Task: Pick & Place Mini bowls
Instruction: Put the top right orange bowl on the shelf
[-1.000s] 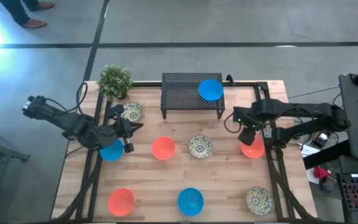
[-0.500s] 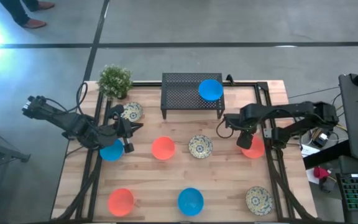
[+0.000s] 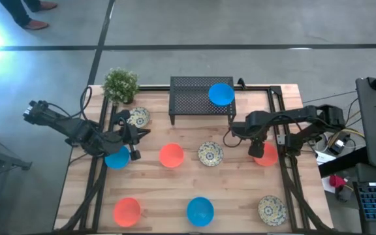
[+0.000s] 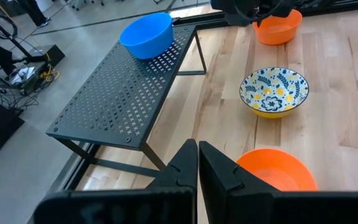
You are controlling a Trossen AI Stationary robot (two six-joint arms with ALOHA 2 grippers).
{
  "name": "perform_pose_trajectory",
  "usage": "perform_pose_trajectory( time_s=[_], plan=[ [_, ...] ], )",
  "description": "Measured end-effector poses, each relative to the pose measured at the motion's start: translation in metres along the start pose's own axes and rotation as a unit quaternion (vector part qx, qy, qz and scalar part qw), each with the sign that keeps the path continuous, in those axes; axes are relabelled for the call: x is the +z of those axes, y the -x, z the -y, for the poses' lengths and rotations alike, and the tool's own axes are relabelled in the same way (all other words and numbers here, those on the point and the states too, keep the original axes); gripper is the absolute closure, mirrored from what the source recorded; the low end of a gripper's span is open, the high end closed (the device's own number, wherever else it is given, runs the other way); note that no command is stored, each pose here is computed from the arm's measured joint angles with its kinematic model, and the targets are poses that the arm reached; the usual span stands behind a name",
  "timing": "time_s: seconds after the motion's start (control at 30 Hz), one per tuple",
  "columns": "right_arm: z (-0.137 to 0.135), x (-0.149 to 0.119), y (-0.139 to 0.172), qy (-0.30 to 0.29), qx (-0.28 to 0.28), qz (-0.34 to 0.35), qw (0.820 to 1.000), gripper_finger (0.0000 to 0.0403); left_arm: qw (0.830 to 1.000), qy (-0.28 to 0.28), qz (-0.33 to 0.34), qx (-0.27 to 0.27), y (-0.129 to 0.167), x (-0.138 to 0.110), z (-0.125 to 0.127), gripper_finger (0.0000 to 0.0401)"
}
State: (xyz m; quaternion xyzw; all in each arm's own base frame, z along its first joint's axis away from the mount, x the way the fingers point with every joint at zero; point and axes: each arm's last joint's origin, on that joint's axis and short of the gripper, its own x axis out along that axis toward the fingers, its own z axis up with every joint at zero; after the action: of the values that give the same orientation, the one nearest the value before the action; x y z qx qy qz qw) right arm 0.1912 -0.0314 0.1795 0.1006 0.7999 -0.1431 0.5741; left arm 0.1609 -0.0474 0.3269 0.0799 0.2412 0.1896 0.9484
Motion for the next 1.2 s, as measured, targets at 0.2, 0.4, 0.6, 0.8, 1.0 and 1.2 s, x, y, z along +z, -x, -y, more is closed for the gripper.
perform_pose_trajectory(
  time_s=[0.2,0.4,0.6,0.8,1.0,1.2],
  plan=[
    [0.000,0.001,-0.003,0.013,0.001,0.006,1.000,0.0252,1.000,0.000,0.000,0.000,0.000,0.000,0.000,0.0391],
    [-0.001,0.004,-0.007,0.018,0.004,0.021,1.000,0.0250,1.000,0.001,0.000,0.000,0.000,0.000,0.000,0.0391],
    [-0.001,0.003,-0.010,0.019,0.003,0.016,1.000,0.0250,1.000,0.001,0.000,0.000,0.000,0.000,0.000,0.0391],
    [-0.001,0.002,-0.016,0.017,0.002,0.010,1.000,0.0252,1.000,0.001,0.000,0.000,0.000,0.000,0.000,0.0391],
    [-0.003,0.008,-0.022,0.017,0.001,0.004,1.000,0.0250,1.000,0.001,0.000,0.000,0.000,0.000,0.000,0.0391],
    [-0.004,0.013,-0.029,0.019,-0.003,-0.017,1.000,0.0257,1.000,0.001,0.000,0.000,0.000,0.000,0.000,0.0391]
  ],
)
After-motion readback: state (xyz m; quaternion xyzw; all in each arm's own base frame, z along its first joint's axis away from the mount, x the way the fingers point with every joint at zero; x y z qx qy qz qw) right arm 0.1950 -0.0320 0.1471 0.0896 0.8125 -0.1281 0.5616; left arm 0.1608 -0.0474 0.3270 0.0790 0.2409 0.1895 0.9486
